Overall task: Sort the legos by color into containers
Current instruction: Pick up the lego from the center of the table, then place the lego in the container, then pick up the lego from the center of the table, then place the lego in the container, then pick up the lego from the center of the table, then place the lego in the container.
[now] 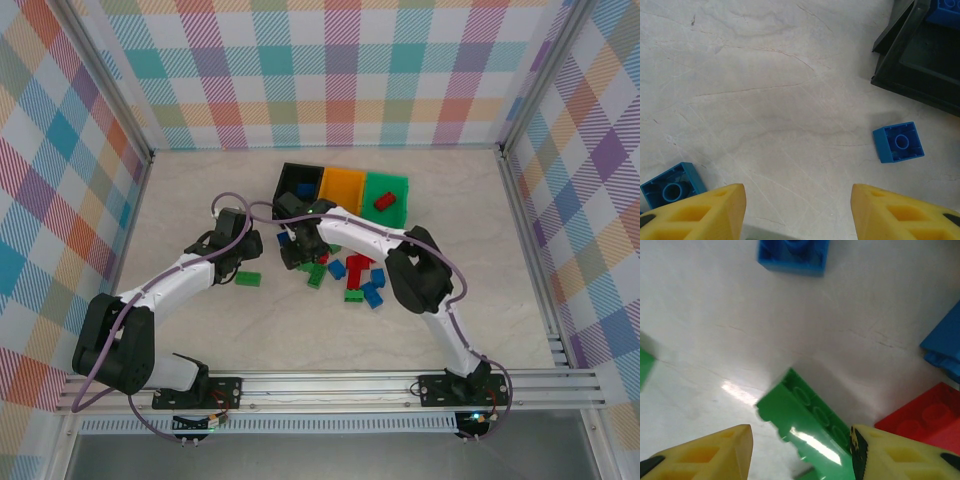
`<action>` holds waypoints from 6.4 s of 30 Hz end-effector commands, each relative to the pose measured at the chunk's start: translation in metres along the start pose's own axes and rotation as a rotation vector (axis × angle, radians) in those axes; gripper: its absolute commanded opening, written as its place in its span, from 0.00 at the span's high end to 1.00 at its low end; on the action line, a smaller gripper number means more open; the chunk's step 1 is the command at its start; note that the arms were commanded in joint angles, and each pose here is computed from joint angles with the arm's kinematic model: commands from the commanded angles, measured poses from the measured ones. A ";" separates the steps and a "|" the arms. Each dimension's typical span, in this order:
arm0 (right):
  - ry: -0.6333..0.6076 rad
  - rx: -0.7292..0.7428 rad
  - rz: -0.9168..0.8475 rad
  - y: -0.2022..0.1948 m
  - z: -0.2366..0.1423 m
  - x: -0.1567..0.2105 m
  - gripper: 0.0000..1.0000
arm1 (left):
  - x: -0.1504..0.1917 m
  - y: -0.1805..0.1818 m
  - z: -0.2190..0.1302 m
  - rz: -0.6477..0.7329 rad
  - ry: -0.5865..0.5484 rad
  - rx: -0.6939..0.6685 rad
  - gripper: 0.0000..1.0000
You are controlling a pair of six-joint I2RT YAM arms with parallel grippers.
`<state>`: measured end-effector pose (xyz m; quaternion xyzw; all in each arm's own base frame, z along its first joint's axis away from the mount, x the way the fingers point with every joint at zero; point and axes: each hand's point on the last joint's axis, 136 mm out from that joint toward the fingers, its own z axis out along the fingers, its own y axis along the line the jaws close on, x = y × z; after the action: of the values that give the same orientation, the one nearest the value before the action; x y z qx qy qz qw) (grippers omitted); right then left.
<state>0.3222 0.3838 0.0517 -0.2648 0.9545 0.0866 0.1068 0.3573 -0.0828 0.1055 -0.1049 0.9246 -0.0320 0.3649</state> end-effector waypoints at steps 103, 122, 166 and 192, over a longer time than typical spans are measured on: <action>-0.388 0.164 0.494 -0.228 -0.136 -0.029 0.73 | 0.025 -0.050 0.011 0.007 0.102 0.300 0.41; -0.315 0.029 0.426 -0.198 -0.108 0.052 0.52 | 0.067 -0.152 0.015 0.241 0.263 0.601 0.39; -0.501 0.158 0.590 -0.232 -0.098 0.123 0.53 | -0.028 -0.286 -0.013 0.258 0.170 0.524 0.76; -0.430 -0.195 0.543 -0.183 -0.063 0.095 0.52 | -0.048 -0.326 -0.013 0.126 0.088 0.666 0.35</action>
<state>0.3189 0.1496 0.0557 0.0355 0.9427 0.2200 0.2484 0.4483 -0.3936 0.1468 0.0757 0.9069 -0.2930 0.2932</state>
